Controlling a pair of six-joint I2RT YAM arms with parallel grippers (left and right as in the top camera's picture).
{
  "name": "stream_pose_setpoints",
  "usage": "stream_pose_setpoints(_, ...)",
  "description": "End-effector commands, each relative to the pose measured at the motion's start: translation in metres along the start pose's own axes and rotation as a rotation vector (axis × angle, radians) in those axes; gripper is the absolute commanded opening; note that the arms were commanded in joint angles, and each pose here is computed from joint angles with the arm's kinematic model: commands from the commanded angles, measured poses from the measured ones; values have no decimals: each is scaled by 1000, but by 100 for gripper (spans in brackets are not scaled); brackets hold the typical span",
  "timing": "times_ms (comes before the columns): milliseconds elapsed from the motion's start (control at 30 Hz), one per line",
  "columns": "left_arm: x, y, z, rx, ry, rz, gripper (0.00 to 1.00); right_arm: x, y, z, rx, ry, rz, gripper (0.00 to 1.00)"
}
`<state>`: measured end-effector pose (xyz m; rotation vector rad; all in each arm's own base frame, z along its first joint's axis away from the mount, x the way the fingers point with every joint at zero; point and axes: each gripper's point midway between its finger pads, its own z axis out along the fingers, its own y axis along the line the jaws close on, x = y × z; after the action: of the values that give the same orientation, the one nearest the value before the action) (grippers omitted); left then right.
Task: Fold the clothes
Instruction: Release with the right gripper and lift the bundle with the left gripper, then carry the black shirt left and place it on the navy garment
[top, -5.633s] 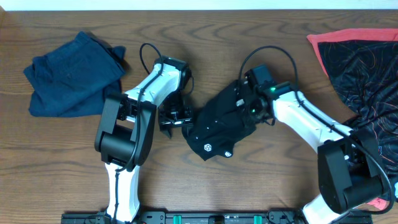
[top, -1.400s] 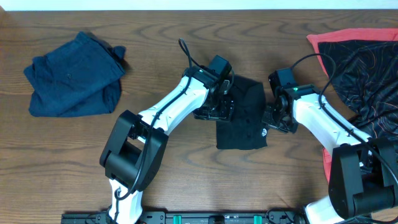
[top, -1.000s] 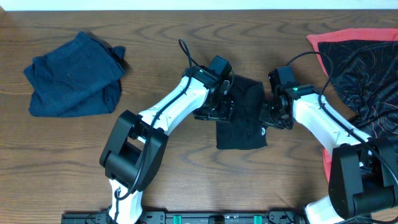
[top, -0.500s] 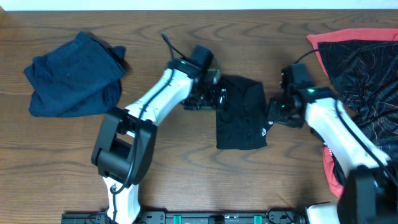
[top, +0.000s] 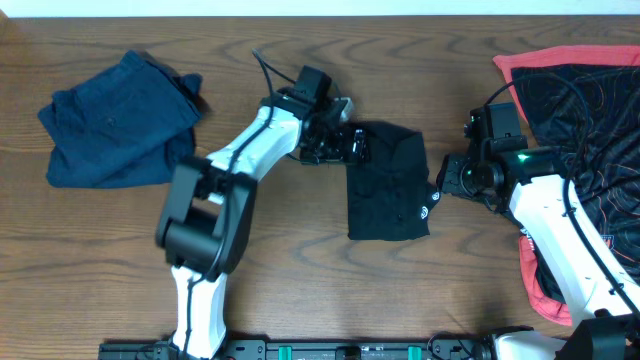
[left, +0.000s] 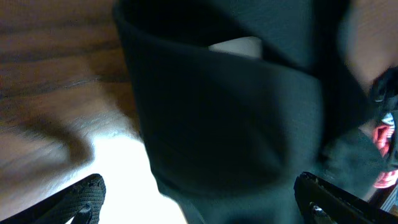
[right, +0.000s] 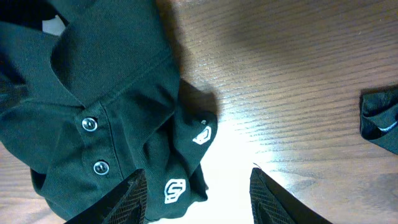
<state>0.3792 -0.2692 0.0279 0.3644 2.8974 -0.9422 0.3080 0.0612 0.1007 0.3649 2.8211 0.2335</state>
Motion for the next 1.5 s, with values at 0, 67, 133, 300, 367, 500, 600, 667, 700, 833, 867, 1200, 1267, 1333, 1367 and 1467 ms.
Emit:
stream_pose_setpoints(0,13,-2,26,119,74,-23,99,-5,-3,-4,13,-20,-17,51)
stream_pose_setpoints(67,16,-10,34,192,96,-21,99,-4,-3,-4,15,-17,-17,52)
stream_pose_setpoints(133,21,-19,43,244,118,-14,95,-4,-4,-4,16,-14,-16,51)
stream_pose_setpoints(300,31,-25,56,237,151,6,68,-4,-4,-4,16,-15,-16,51)
stream_pose_setpoints(367,31,-25,57,231,148,12,19,-4,-4,-4,17,-14,-16,51)
stream_pose_setpoints(500,24,-22,53,232,126,13,6,-3,-4,-4,17,-13,-16,51)
stream_pose_setpoints(600,12,-13,38,184,84,5,6,-3,-4,-4,17,-13,-16,52)
stream_pose_setpoints(667,2,-2,22,102,44,14,6,-3,-4,-4,17,-13,-16,51)
stream_pose_setpoints(700,-3,3,11,60,21,28,6,-3,-4,-4,17,-13,-16,51)
stream_pose_setpoints(833,-27,24,-52,-137,-117,64,6,-4,-4,-4,18,-15,-16,51)
stream_pose_setpoints(867,-32,29,-68,-179,-150,76,6,-4,-4,-4,20,-15,-16,51)
stream_pose_setpoints(1200,-64,92,-269,-646,-576,49,6,-3,-5,-4,21,-12,-16,51)
stream_pose_setpoints(1267,-69,106,-297,-669,-652,17,6,-2,-5,-4,22,-9,-16,51)
stream_pose_setpoints(1333,-72,121,-318,-690,-707,-14,6,-1,-5,-4,24,-4,-16,51)
stream_pose_setpoints(1367,-73,130,-329,-702,-735,-31,6,0,-6,-4,26,-1,-15,51)
stream_pose_setpoints(1467,-73,155,-356,-736,-803,-77,6,1,-7,-4,29,5,-15,51)
